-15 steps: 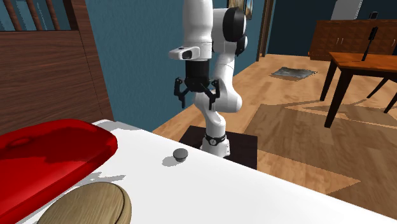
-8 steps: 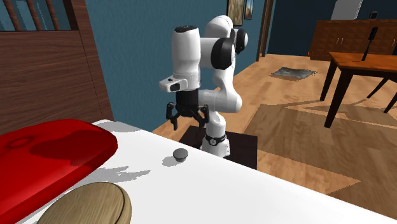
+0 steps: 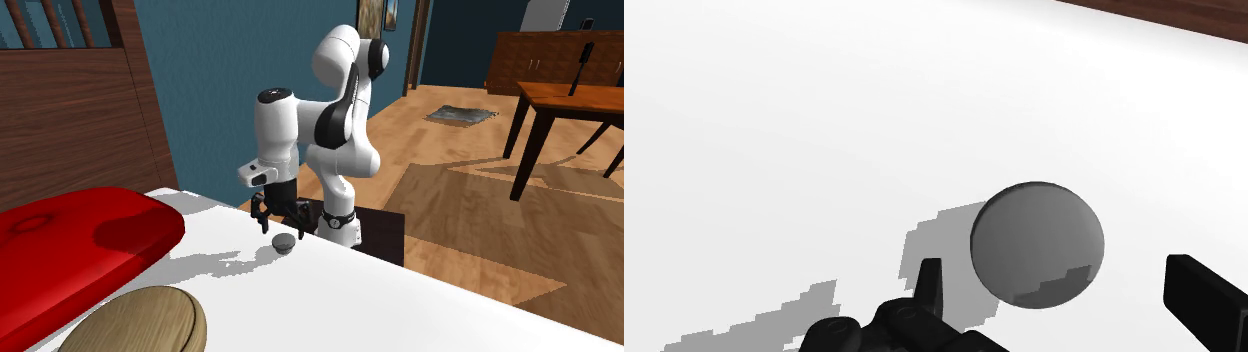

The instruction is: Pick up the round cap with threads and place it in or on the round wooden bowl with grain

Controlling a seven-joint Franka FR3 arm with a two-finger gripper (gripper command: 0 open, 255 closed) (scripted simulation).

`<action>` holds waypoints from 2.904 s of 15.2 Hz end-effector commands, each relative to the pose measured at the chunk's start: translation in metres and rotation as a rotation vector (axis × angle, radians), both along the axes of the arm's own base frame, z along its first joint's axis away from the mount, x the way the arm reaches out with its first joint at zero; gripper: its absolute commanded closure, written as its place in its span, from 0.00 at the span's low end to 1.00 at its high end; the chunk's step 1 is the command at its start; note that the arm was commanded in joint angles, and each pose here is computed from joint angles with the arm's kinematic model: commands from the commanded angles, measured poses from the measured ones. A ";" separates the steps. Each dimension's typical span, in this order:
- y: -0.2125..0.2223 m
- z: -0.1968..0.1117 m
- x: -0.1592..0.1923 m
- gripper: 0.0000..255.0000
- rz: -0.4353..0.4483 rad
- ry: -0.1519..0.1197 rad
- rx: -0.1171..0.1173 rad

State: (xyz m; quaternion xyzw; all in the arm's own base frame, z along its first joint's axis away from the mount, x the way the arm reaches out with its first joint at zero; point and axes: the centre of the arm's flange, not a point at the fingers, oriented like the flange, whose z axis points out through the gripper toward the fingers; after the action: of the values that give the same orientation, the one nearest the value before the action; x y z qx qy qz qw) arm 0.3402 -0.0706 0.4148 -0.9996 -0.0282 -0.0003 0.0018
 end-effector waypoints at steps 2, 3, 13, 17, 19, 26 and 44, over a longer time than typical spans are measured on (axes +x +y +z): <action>-0.001 -0.018 0.001 0.00 -0.002 0.000 0.000; -0.001 -0.024 0.001 0.00 -0.002 0.000 0.000; -0.001 -0.037 0.001 0.00 -0.002 0.000 0.000; -0.001 -0.037 0.001 1.00 -0.002 0.000 0.000; -0.001 -0.037 0.001 1.00 -0.002 0.000 0.000; -0.001 -0.027 0.001 1.00 -0.002 0.000 0.000; -0.001 0.068 0.001 1.00 -0.002 0.000 0.000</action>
State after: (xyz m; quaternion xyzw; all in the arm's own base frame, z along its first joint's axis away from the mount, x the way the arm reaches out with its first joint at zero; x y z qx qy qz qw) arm 0.3419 -0.0709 0.4775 -0.9996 -0.0274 -0.0004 0.0016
